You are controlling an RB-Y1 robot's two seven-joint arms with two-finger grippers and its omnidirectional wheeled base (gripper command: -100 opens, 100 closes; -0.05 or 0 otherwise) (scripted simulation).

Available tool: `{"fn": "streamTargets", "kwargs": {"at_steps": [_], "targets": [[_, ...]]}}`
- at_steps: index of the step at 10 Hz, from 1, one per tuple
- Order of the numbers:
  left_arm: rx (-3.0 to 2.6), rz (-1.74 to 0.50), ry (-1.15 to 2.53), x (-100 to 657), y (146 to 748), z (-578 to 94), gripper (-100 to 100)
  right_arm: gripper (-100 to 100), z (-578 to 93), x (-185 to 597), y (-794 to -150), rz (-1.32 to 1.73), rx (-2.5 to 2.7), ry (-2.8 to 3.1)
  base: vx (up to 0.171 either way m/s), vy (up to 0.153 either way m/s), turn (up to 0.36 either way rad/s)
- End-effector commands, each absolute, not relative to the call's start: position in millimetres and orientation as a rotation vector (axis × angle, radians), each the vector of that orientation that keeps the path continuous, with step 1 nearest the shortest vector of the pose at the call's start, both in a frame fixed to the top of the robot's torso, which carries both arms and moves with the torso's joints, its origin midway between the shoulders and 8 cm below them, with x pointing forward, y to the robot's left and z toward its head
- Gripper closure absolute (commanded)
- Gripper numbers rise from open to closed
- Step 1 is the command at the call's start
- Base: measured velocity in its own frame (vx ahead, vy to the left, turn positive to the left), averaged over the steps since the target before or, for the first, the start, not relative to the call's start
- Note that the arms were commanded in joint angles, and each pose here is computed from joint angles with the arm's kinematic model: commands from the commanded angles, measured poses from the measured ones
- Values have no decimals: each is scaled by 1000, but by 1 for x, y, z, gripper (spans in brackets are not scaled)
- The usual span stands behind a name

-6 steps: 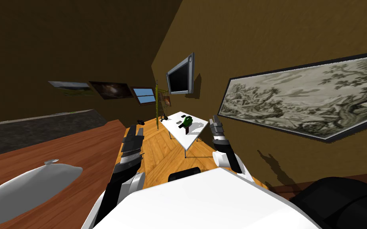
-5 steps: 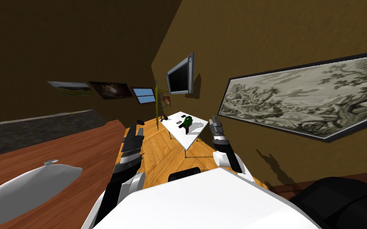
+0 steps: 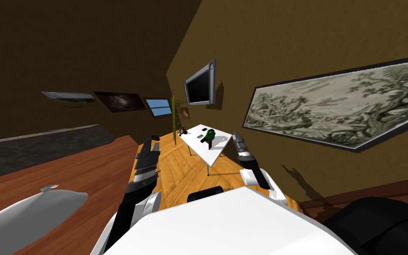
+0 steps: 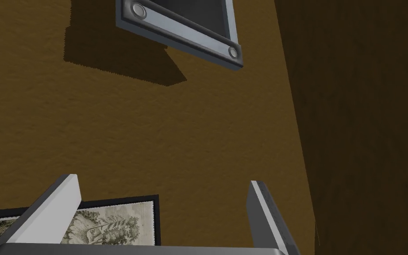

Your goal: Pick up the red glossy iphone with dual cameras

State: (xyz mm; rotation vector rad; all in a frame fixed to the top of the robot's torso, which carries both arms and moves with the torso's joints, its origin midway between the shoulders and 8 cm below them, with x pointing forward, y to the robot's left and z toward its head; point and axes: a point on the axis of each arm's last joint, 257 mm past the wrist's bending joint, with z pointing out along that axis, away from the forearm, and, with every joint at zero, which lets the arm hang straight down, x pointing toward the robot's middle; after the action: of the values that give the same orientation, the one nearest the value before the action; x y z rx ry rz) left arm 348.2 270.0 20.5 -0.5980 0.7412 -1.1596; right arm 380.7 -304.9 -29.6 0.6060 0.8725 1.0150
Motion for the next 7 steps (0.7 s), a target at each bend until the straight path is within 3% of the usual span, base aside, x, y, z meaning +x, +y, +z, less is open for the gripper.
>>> {"fn": "streamTargets", "kwargs": {"at_steps": [1, 4, 7], "targets": [[-598, -1160, 741, 348, 270, 21, 0, -100, -46, 387, -316, 959, 606, 925, 4, 196, -91], [-598, -1160, 741, 348, 270, 21, 0, -100, -84, 399, -343, 841, 629, 1012, 36, 220, -101], [-598, -1160, 741, 348, 270, 21, 0, -100, -123, 405, -377, 711, 666, 1090, 57, 278, -132]]}}
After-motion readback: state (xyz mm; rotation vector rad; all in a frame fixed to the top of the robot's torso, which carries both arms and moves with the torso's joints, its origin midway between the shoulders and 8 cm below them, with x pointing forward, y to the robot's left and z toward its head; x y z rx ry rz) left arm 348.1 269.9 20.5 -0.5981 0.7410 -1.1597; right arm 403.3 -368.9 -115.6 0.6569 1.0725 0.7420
